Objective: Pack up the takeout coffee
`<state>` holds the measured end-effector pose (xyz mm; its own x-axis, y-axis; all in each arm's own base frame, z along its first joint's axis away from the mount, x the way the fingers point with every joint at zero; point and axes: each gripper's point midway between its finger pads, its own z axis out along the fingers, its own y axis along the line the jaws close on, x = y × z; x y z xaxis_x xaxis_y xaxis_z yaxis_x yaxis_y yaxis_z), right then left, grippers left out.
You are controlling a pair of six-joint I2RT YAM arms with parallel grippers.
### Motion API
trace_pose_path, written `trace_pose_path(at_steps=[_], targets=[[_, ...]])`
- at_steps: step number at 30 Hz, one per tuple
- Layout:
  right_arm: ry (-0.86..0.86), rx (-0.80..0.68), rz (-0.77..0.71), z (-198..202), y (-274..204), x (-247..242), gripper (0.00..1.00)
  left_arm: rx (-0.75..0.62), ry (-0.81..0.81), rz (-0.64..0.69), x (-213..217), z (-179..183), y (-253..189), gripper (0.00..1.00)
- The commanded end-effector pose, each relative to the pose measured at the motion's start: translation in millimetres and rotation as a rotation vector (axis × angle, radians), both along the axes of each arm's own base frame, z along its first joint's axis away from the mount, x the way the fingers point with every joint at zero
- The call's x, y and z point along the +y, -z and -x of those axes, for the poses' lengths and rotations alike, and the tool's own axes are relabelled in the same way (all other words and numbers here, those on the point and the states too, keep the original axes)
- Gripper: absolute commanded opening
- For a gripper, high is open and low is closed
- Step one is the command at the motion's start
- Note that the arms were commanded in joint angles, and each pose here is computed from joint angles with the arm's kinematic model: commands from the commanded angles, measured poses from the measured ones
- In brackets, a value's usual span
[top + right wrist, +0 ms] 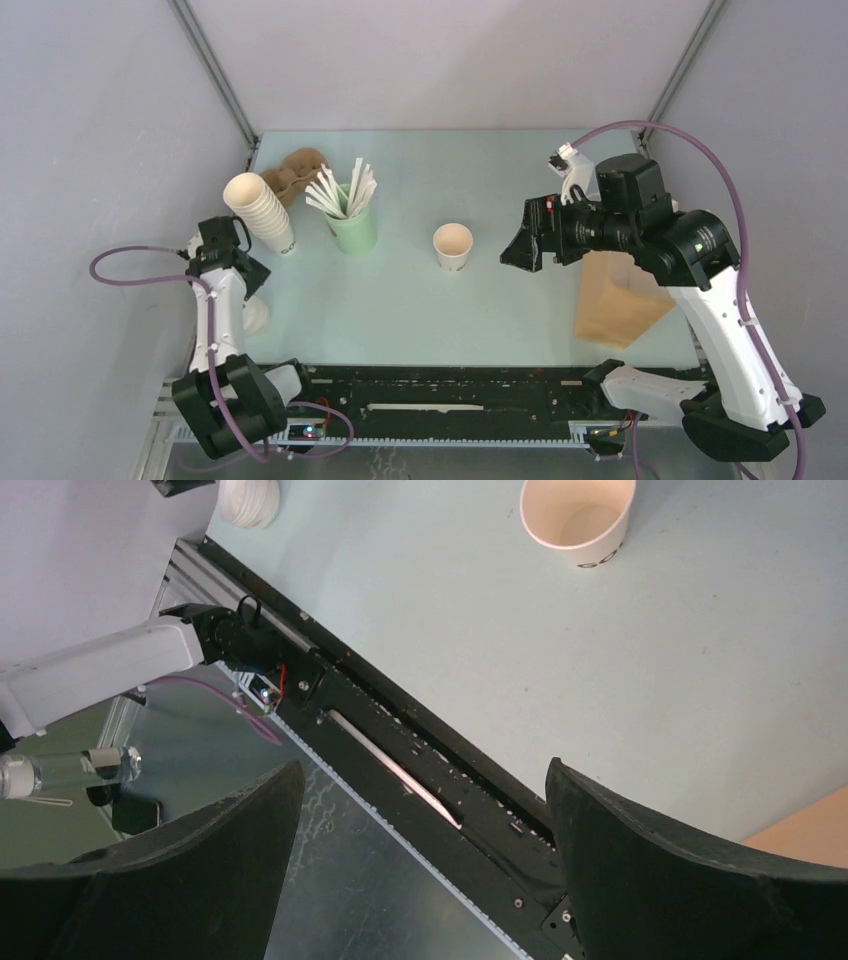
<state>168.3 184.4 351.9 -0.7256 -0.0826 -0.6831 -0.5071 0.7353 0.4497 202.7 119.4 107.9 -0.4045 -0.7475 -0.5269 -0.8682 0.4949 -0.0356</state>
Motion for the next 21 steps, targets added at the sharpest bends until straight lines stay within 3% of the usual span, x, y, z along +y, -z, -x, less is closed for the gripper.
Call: trace_pose_path(at_steps=[1, 3, 7, 21], targets=[[-0.034, 0.002, -0.027, 2, -10, 6, 1.0, -0.017, 0.081, -0.016, 7, -20, -9, 0.58], [-0.03, 0.015, -0.03, 2, -9, 7, 0.99, 0.02, 0.103, -0.016, 9, -21, -5, 0.53], [-0.017, 0.027, -0.045, 1, -11, 9, 0.99, 0.051, 0.127, -0.008, 11, -23, 2, 0.52], [-0.009, 0.031, -0.06, -1, -12, 13, 0.98, 0.027, 0.154, -0.001, 13, -31, 9, 0.36]])
